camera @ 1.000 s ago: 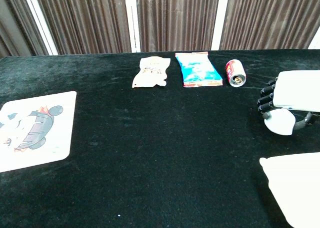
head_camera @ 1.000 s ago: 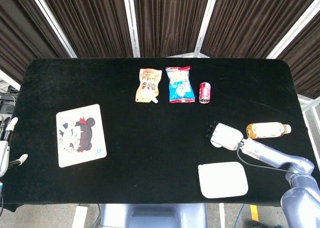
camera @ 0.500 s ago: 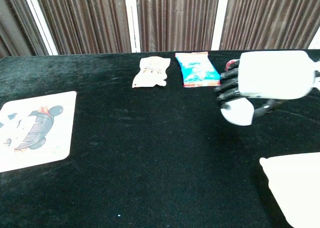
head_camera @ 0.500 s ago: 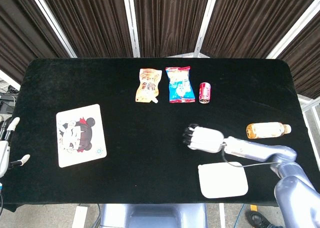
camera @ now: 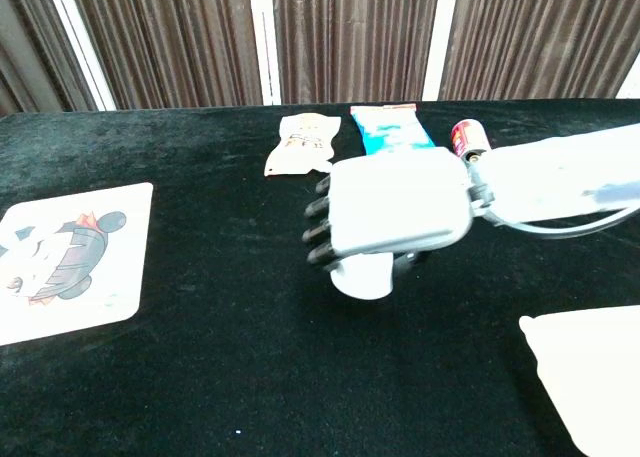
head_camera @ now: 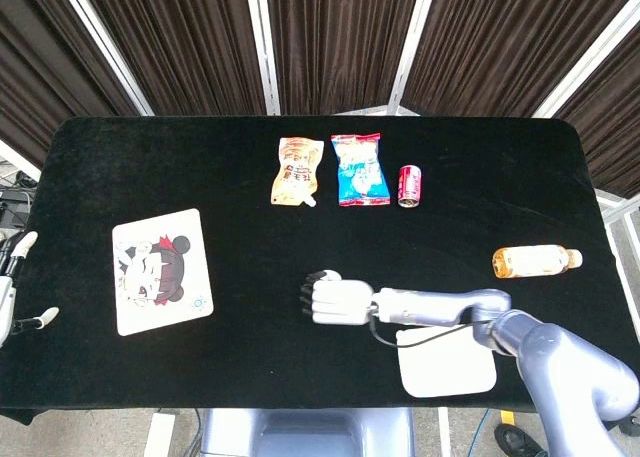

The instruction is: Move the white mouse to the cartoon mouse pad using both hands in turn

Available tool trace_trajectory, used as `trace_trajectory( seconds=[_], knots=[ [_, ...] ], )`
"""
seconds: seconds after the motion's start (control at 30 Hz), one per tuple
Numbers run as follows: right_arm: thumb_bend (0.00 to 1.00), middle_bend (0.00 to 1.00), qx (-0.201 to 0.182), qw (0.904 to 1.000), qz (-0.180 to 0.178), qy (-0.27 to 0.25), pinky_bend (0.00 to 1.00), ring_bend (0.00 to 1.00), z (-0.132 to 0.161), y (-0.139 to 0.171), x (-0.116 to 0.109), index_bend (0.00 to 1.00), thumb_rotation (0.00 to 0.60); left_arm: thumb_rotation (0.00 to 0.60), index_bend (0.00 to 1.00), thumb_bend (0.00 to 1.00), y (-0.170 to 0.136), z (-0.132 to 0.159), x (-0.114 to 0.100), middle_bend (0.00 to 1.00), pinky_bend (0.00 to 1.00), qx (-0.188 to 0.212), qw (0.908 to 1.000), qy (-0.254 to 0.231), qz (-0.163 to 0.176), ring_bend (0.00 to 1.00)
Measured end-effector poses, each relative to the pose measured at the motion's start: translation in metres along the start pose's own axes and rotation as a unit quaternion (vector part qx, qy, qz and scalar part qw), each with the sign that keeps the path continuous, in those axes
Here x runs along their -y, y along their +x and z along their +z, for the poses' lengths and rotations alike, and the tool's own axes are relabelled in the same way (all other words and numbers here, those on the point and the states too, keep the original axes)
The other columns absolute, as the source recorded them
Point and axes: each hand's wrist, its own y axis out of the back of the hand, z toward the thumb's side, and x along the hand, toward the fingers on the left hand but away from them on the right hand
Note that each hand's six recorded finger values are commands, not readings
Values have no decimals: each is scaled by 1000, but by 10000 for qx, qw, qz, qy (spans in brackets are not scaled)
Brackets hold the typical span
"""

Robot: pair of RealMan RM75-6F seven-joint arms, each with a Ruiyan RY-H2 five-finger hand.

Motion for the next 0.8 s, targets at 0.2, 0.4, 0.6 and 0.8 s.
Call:
trace_trajectory(
  seconds=[0.2, 0.4, 0.6, 0.8],
  knots=[
    [183, 488, -292, 9994, 106, 128, 478, 377, 17, -38, -6, 368, 600, 600, 0, 0, 3, -6, -1, 0, 0, -37, 9999, -101, -88, 0],
    [0, 128, -302, 9991, 241, 150, 234, 157, 22, -47, -1, 0, 600, 600, 0, 0, 3, -11, -2, 0, 0, -99, 9998, -129, -143, 0],
    [0, 82, -192, 9996, 178, 125, 206, 111, 21, -37, -9, 0, 600, 600, 0, 0, 0, -12, -2, 0, 0, -92, 9997, -153, -146, 0],
    [0, 82, 280, 9995, 1, 150, 140, 111, -1, 9, -20, 0, 600, 600, 0, 0, -2, -6, -4, 0, 0, 61, 9999, -109, -40, 0]
  ],
)
